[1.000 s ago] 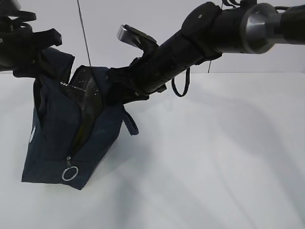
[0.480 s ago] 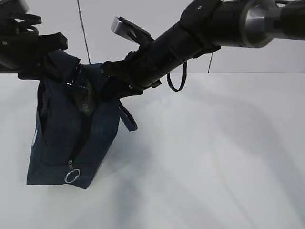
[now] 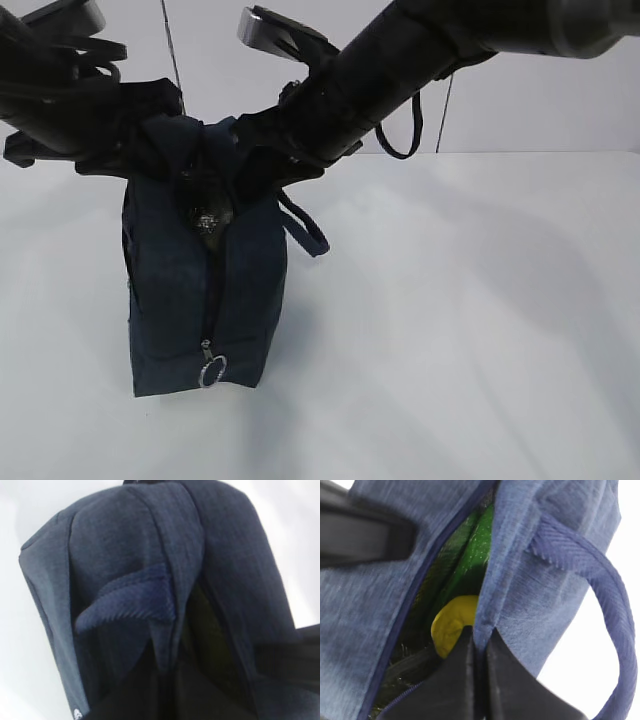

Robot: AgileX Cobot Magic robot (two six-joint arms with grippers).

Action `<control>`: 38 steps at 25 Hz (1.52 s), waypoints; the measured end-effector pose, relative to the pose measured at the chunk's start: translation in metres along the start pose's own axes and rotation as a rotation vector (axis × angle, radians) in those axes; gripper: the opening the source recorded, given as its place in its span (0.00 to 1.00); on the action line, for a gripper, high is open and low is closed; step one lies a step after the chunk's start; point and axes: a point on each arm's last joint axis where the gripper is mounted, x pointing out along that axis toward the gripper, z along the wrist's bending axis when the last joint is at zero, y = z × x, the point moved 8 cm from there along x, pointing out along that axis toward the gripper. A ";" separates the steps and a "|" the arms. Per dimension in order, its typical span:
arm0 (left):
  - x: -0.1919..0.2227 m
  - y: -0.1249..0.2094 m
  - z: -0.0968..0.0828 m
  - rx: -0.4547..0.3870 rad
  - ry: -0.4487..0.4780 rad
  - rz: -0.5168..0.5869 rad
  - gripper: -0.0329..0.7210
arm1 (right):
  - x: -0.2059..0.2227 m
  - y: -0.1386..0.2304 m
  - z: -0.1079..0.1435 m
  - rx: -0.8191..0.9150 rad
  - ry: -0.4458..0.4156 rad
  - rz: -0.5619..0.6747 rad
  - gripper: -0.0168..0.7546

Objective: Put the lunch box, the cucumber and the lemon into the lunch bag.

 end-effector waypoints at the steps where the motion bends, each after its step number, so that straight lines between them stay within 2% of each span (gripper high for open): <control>1: 0.000 0.002 -0.003 0.005 0.005 0.004 0.03 | -0.004 0.001 0.000 -0.004 0.015 0.009 0.04; 8: 0.004 0.016 -0.029 0.034 0.056 0.031 0.03 | -0.030 0.018 -0.008 0.057 0.163 0.123 0.04; 13: 0.005 0.018 -0.047 0.047 0.102 0.003 0.03 | -0.061 0.018 -0.008 0.052 0.272 0.126 0.04; 17: 0.005 0.016 -0.057 0.026 0.140 -0.020 0.03 | -0.077 0.019 -0.009 0.051 0.335 0.127 0.03; 26: 0.015 -0.005 -0.077 0.028 0.184 -0.025 0.03 | -0.085 0.024 -0.024 0.115 0.426 0.141 0.03; 33: 0.044 0.004 -0.086 0.043 0.178 0.039 0.03 | -0.089 0.039 -0.045 0.174 0.455 0.172 0.03; 38: 0.057 0.005 -0.092 0.047 0.179 0.053 0.03 | -0.091 0.040 -0.049 0.186 0.458 0.171 0.03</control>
